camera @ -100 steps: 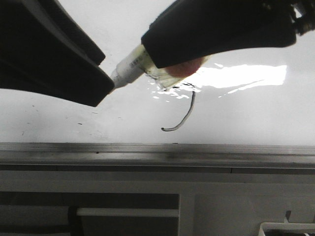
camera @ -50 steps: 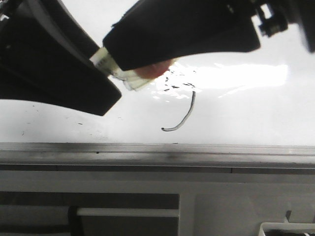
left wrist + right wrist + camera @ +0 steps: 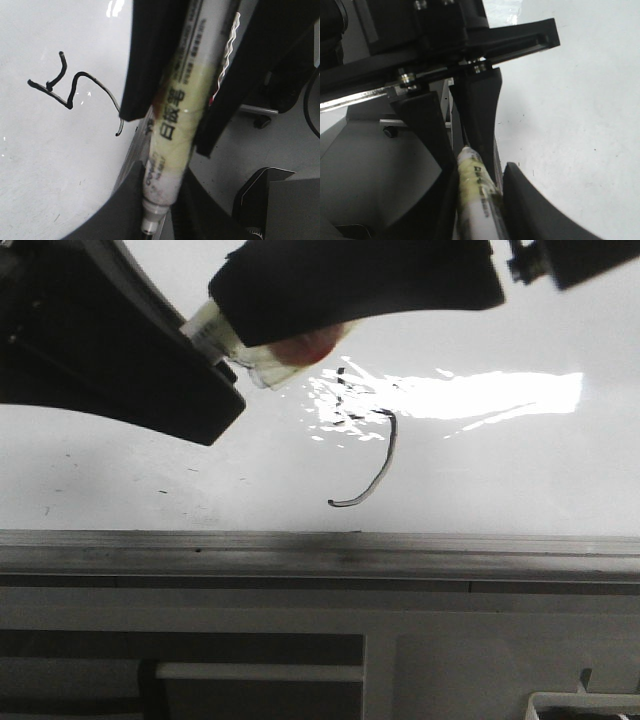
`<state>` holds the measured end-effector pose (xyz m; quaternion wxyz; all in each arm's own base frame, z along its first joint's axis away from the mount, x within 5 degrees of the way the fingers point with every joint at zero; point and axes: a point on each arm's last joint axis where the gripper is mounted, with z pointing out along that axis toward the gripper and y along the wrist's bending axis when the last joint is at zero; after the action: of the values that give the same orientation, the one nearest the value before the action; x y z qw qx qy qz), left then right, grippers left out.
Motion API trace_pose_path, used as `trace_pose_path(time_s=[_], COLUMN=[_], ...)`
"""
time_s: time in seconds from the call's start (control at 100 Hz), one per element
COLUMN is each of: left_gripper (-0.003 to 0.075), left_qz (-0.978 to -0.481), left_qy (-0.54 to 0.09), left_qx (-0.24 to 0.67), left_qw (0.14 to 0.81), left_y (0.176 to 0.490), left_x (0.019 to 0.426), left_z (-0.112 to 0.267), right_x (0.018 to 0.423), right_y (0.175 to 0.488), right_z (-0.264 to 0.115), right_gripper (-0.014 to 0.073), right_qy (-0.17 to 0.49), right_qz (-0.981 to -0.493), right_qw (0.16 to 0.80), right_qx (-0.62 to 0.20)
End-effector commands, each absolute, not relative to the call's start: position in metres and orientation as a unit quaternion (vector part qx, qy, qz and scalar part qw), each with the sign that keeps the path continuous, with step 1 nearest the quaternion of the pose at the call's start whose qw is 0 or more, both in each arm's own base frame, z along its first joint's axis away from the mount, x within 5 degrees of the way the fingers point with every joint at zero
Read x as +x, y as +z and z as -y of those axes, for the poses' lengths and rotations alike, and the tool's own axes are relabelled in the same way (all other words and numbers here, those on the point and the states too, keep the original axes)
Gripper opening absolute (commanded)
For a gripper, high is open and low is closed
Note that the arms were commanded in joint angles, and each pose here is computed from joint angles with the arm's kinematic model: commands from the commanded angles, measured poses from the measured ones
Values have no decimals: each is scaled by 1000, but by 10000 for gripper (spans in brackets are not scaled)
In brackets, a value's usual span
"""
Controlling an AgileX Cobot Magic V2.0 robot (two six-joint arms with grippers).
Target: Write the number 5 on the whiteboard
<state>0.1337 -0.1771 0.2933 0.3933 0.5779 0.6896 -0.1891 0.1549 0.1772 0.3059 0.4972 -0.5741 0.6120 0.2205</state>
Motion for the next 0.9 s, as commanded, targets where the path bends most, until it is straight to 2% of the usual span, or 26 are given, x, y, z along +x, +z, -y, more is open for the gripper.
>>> trace_pose_path(time_s=[0.0, 0.36, 0.41, 0.45, 0.47, 0.48, 0.49, 0.52, 0.59, 0.67, 0.76, 0.89], left_gripper=[-20, -20, -20, -20, -20, -20, -20, -20, -20, -20, -20, -20], left_qz=[-680, -682, -685, -686, -688, -688, -689, -690, -694, -704, -722, -748], left_qy=[-193, -194, -198, -201, -204, -205, -207, -209, -215, -224, -236, -245], left_qx=[550, 549, 545, 543, 541, 540, 539, 537, 531, 516, 488, 438], left_qw=[445, 443, 442, 441, 439, 439, 439, 438, 436, 433, 431, 434], left_y=[312, 311, 310, 310, 310, 310, 310, 309, 309, 309, 308, 299], left_x=[138, 138, 138, 138, 138, 138, 137, 137, 137, 137, 138, 141], left_z=[180, 180, 180, 180, 180, 180, 180, 180, 180, 180, 180, 177], right_x=[150, 152, 152, 152, 153, 153, 154, 156, 160, 160, 156, 151], right_y=[319, 317, 317, 317, 317, 317, 317, 317, 320, 325, 335, 350], right_z=[-180, -181, -181, -181, -181, -181, -180, -180, -177, -173, -167, -156], right_gripper=[-55, -39, 6, 80, 146, 146, 202, 263, 477, 608, 625, 584], right_qy=[249, 257, 258, 259, 258, 259, 256, 254, 245, 239, 231, 211], right_qz=[-594, -604, -606, -610, -615, -616, -620, -625, -646, -650, -643, -632], right_qw=[505, 498, 497, 497, 498, 498, 500, 502, 515, 529, 551, 590], right_qx=[-575, -567, -566, -561, -554, -553, -548, -541, -508, -490, -480, -456])
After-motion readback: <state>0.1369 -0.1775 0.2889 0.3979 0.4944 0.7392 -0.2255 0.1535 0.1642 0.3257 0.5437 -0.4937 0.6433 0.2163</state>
